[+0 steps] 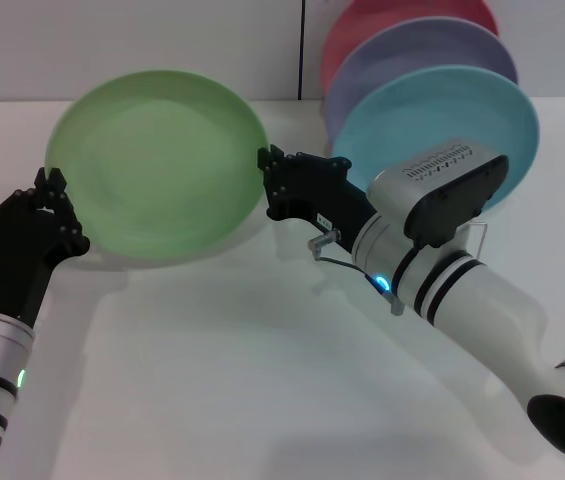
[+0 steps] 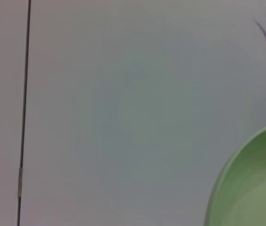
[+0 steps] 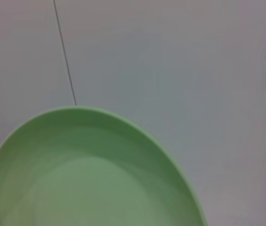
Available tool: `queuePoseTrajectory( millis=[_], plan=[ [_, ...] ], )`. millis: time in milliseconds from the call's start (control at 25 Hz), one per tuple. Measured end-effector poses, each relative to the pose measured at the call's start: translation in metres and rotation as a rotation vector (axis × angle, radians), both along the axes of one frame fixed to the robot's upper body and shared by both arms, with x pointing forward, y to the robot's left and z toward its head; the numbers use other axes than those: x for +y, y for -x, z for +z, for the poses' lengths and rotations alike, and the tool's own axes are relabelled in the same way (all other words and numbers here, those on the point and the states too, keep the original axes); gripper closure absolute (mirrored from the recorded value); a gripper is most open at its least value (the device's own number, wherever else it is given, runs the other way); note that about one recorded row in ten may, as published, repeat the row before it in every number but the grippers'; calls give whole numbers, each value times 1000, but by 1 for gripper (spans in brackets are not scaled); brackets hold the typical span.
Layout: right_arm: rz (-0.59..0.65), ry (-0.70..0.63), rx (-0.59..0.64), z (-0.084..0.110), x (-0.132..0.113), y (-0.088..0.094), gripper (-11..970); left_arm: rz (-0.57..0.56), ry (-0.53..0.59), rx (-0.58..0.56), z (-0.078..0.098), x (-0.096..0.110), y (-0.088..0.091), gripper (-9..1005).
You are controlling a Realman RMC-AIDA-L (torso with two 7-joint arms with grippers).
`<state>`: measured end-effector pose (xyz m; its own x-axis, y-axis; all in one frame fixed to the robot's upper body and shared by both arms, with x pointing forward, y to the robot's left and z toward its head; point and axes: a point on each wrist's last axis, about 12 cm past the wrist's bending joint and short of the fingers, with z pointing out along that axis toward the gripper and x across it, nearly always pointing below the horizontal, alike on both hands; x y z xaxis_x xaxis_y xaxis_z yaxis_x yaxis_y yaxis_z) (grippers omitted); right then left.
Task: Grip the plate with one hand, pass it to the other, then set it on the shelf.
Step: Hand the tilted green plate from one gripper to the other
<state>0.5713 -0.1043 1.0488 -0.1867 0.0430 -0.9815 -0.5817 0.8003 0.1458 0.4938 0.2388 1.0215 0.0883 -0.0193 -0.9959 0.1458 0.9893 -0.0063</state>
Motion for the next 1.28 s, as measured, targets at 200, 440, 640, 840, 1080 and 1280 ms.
queuePoseTrajectory(
  millis=[200,440,640,840,1080,1280],
  plan=[
    [-4,-3,2,-1,-1,1,940,-2,-2,-1,0,1,0,952],
    [-15,-11,-1,-1,-4,2,941,5,1,-3,0,3,2,950],
    [-20,-12,0,-2,-4,1,940,11,6,-20,1,4,5,788],
    [-28,-13,0,-1,-6,0,940,0,41,-55,4,5,11,594],
    [-32,-14,-2,0,-6,-1,942,0,92,-110,9,9,20,406],
    [-30,-12,-4,0,-6,-2,943,-1,129,-137,11,12,25,406]
  ],
)
